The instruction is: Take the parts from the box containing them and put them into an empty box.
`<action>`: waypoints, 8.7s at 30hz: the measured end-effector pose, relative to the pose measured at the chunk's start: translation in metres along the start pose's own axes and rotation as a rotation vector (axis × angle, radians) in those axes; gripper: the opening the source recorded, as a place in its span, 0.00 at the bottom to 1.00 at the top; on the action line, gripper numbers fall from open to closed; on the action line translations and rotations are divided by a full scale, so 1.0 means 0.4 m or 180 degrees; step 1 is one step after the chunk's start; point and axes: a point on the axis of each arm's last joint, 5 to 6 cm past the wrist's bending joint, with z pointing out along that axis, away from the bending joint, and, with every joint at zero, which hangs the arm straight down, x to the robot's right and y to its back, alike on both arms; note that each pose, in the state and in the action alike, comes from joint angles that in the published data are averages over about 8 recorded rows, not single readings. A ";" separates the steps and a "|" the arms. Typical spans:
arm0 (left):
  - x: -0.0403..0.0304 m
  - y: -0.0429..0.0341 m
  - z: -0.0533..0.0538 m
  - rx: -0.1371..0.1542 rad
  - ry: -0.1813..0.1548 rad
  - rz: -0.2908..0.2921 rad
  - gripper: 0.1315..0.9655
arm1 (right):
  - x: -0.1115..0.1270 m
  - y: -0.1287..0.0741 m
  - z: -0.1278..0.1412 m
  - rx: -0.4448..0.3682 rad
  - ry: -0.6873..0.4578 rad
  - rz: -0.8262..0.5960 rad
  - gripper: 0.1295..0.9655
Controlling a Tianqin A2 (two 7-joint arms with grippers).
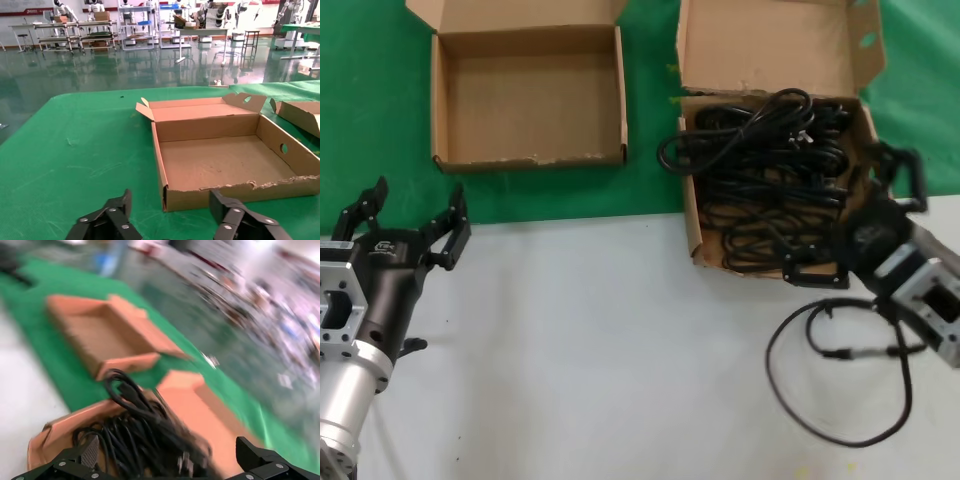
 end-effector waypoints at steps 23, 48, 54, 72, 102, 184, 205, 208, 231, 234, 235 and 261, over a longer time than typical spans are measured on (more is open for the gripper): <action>0.000 0.000 0.000 0.0000 0.0000 0.0000 0.11 | 0.119 -0.082 0.299 0.0389 -0.0943 -0.2138 0.99; 0.000 0.000 0.000 0.0000 0.0000 0.0000 0.02 | 0.110 -0.116 0.344 0.0241 -0.1091 -0.2210 0.54; 0.000 0.000 0.000 0.0000 0.0000 0.0000 0.02 | 0.116 -0.120 0.343 0.0206 -0.1069 -0.2239 0.39; 0.000 0.000 0.000 0.0000 0.0000 0.0000 0.02 | 0.129 -0.125 0.353 0.0178 -0.0990 -0.2219 0.11; 0.000 0.000 0.000 0.0000 0.0000 0.0000 0.02 | 0.162 -0.457 0.314 0.1113 -0.0447 -0.2381 0.04; -0.001 0.002 -0.003 -0.0008 -0.0014 -0.0002 0.11 | 0.042 -0.226 0.200 0.0846 0.0535 -0.0653 1.00; -0.004 0.005 -0.008 -0.0023 -0.0042 -0.0005 0.49 | -0.014 -0.118 0.138 0.0406 0.0539 0.0316 1.00; -0.004 0.006 -0.008 -0.0025 -0.0046 -0.0005 0.58 | -0.022 -0.103 0.128 0.0342 0.0548 0.0450 1.00; -0.007 0.010 -0.014 -0.0041 -0.0077 -0.0009 0.97 | -0.083 0.005 0.038 -0.0157 0.0692 0.1445 1.00; -0.007 0.010 -0.015 -0.0044 -0.0081 -0.0009 0.99 | -0.091 0.018 0.025 -0.0222 0.0721 0.1569 1.00; -0.007 0.010 -0.015 -0.0044 -0.0082 -0.0009 1.00 | -0.094 0.022 0.020 -0.0244 0.0731 0.1611 1.00; -0.009 0.012 -0.017 -0.0052 -0.0096 -0.0011 1.00 | -0.121 0.068 -0.031 -0.0476 0.0856 0.2043 1.00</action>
